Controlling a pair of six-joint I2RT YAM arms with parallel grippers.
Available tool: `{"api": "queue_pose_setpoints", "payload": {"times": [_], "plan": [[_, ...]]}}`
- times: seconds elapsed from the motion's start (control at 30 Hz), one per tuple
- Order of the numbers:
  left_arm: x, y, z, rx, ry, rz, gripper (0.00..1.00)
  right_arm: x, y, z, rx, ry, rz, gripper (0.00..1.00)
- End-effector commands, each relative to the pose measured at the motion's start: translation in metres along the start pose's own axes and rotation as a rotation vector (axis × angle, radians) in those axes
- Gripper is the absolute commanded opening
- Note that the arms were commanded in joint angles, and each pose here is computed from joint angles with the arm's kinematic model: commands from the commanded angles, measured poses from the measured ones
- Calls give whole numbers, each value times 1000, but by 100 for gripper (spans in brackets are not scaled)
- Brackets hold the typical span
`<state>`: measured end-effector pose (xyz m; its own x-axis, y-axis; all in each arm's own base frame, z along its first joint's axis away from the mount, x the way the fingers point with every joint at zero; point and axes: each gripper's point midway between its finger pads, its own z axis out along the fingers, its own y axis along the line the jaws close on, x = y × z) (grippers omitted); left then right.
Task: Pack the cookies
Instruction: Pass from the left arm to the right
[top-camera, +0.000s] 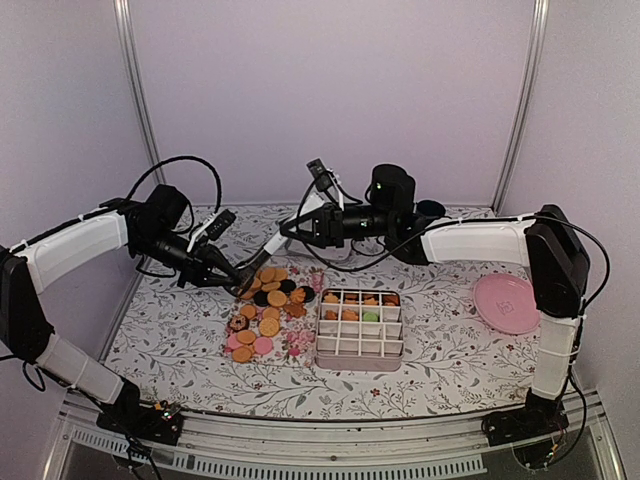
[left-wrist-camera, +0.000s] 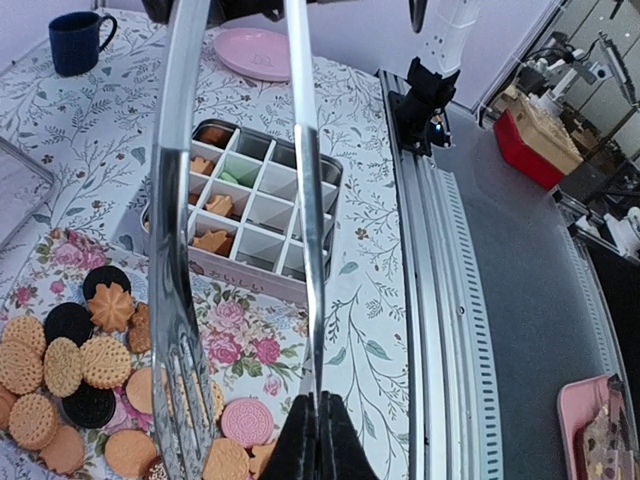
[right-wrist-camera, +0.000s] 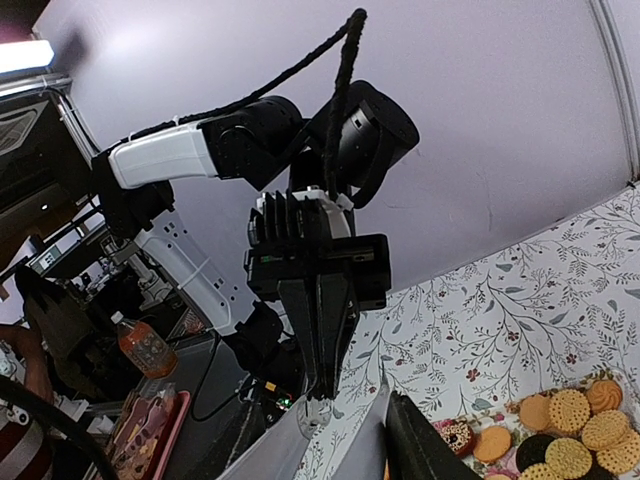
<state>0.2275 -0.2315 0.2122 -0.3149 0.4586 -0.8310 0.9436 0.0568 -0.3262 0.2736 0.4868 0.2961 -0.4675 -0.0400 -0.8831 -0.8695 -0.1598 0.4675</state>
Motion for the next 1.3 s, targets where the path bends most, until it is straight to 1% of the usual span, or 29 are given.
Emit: {"api": "queue_pose_setpoints", "payload": {"times": [0.0,0.2,0.37,0.5,0.7,0.87,0.97,1.0,1.07,1.1,1.17,1.27], "plan": [[-6,-4,-1,-7,-8,65,1,8,6,9,-35,30,17,40],[0,13,-1,-101,27,67,2,1,2,11,30,3,4,35],[5,25,-1,-159,49,64,2,-2,2,16,104,-24,-56,33],[8,28,-1,-174,58,58,7,-5,3,19,144,-43,-93,31],[14,35,-2,-218,82,51,25,-12,2,15,235,-82,-172,26],[17,41,-4,-254,99,44,32,-16,1,12,298,-104,-228,26],[17,45,-8,-280,97,26,45,-15,0,12,325,-107,-248,26],[17,47,-11,-291,93,17,51,-14,-2,11,336,-108,-252,26],[18,54,-22,-325,74,-12,68,-12,-3,10,351,-105,-261,26],[19,58,-29,-341,62,-29,74,-10,-4,11,358,-102,-267,26],[24,68,-45,-380,35,-71,76,-6,-4,14,373,-95,-279,26],[36,84,-68,-434,4,-142,78,2,-5,19,384,-75,-297,27]]}}
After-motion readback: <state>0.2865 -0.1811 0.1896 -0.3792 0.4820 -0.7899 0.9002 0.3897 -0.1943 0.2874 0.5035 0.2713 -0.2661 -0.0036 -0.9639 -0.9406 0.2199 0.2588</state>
